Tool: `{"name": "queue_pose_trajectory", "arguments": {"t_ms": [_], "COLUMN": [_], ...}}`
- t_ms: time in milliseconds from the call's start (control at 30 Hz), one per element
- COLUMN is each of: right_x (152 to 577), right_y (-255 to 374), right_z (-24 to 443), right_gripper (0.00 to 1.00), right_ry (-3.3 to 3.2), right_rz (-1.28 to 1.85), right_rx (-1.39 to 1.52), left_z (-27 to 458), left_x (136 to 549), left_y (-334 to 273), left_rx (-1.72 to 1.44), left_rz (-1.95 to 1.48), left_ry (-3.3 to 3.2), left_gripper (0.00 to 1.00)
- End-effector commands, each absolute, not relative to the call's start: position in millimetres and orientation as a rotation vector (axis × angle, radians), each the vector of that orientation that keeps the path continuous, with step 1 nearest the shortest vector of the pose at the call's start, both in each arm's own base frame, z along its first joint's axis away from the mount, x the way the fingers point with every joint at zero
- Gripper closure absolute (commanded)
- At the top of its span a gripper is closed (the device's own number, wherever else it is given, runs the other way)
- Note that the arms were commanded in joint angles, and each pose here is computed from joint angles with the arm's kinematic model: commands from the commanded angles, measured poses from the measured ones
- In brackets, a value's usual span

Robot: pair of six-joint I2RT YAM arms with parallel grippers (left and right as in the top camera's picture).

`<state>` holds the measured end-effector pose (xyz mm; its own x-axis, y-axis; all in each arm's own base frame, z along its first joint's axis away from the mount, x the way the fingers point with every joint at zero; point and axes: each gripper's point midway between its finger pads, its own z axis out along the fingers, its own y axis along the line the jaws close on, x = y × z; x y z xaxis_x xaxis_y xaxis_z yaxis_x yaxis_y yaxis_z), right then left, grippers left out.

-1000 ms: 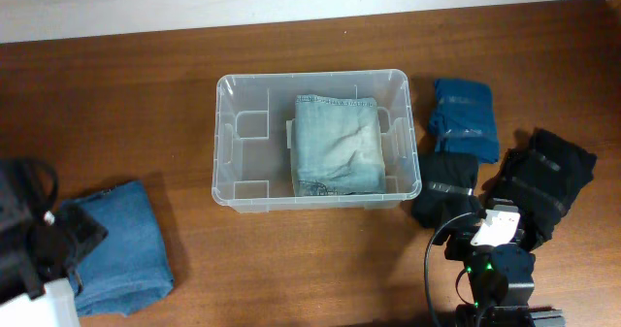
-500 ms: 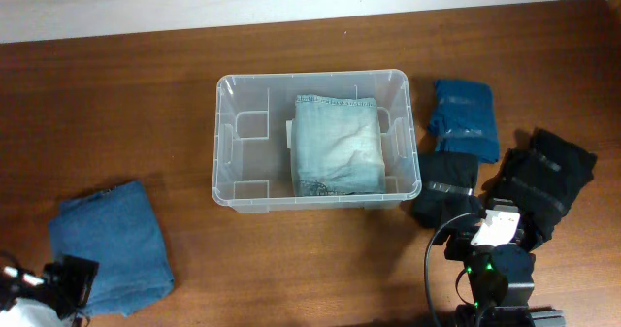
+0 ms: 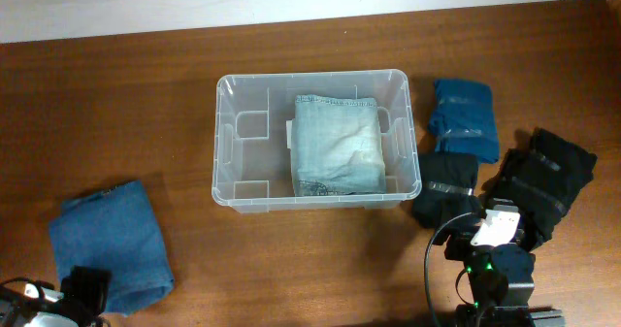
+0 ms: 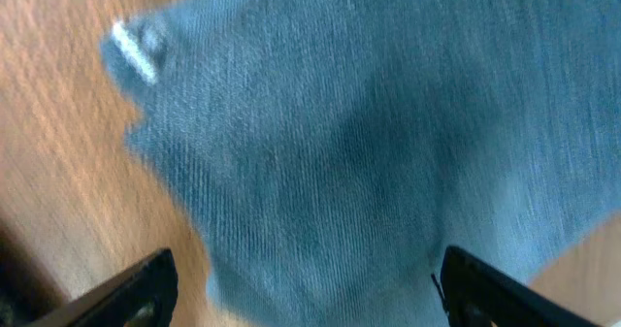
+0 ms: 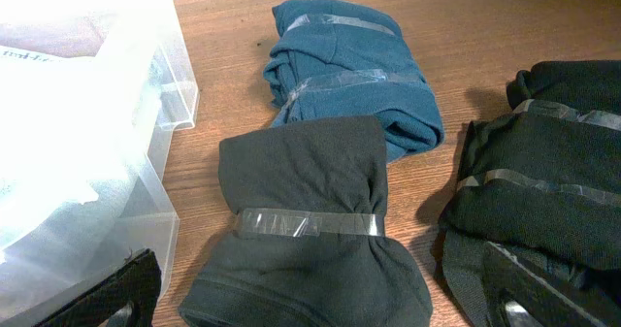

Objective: Pack container
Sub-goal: 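Move the left gripper down to the dark-blue jeans, then grasp the dark-blue jeans and place them in the bin's left half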

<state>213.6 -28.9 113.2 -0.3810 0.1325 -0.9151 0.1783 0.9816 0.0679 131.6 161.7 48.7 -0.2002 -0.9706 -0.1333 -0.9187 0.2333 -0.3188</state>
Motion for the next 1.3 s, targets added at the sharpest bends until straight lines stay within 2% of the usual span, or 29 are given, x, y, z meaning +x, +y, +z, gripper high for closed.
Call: {"name": "queue_pose_trajectory", "arguments": {"t_ms": [0, 200, 367, 433, 500, 533, 567, 667, 867, 1100, 1267], "right_x": [213, 213, 213, 213, 213, 213, 213, 213, 213, 213, 213], "right_y": [-30, -30, -30, -30, -30, -30, -30, -30, -30, -30, -30], "right_z": [112, 112, 112, 112, 112, 112, 112, 112, 112, 112, 112], "right_gripper": [0.02, 0.02, 0.02, 0.02, 0.02, 0.02, 0.02, 0.02, 0.02, 0.02, 0.02], "right_ry": [1.966, 1.966, 1.966, 1.966, 1.966, 1.966, 1.966, 1.966, 1.966, 1.966, 1.966], "right_rz": [-0.056, -0.055, -0.055, -0.055, -0.055, -0.055, -0.055, -0.055, -0.055, -0.055, -0.055], "right_rx": [0.223, 0.223, 0.223, 0.223, 0.223, 0.223, 0.223, 0.223, 0.223, 0.223, 0.223], "left_z": [30, 5, -13, -22, -29, -31, -31, -22, 25, 152, 236], "left_x": [133, 144, 169, 177, 188, 194, 203, 222, 255, 304, 314], "left_y": [163, 168, 166, 163, 157, 153, 148, 142, 141, 119, 97], "left_rx": [-1.755, -1.739, -1.658, -1.624, -1.578, -1.555, -1.514, -1.418, -1.261, -0.956, -0.815], "left_rz": [-0.269, -0.318, -0.396, -0.41, -0.46, -0.49, -0.545, -0.619, -0.714, -0.879, -0.857], "left_ry": [2.219, 2.232, 2.269, 2.303, 2.328, 2.331, 2.324, 2.303, 2.261, 2.088, 1.975], "left_gripper": [0.14, 0.15, 0.22, 0.3, 0.42, 0.58, 0.8, 0.98, 0.99, 1.0, 0.99]}}
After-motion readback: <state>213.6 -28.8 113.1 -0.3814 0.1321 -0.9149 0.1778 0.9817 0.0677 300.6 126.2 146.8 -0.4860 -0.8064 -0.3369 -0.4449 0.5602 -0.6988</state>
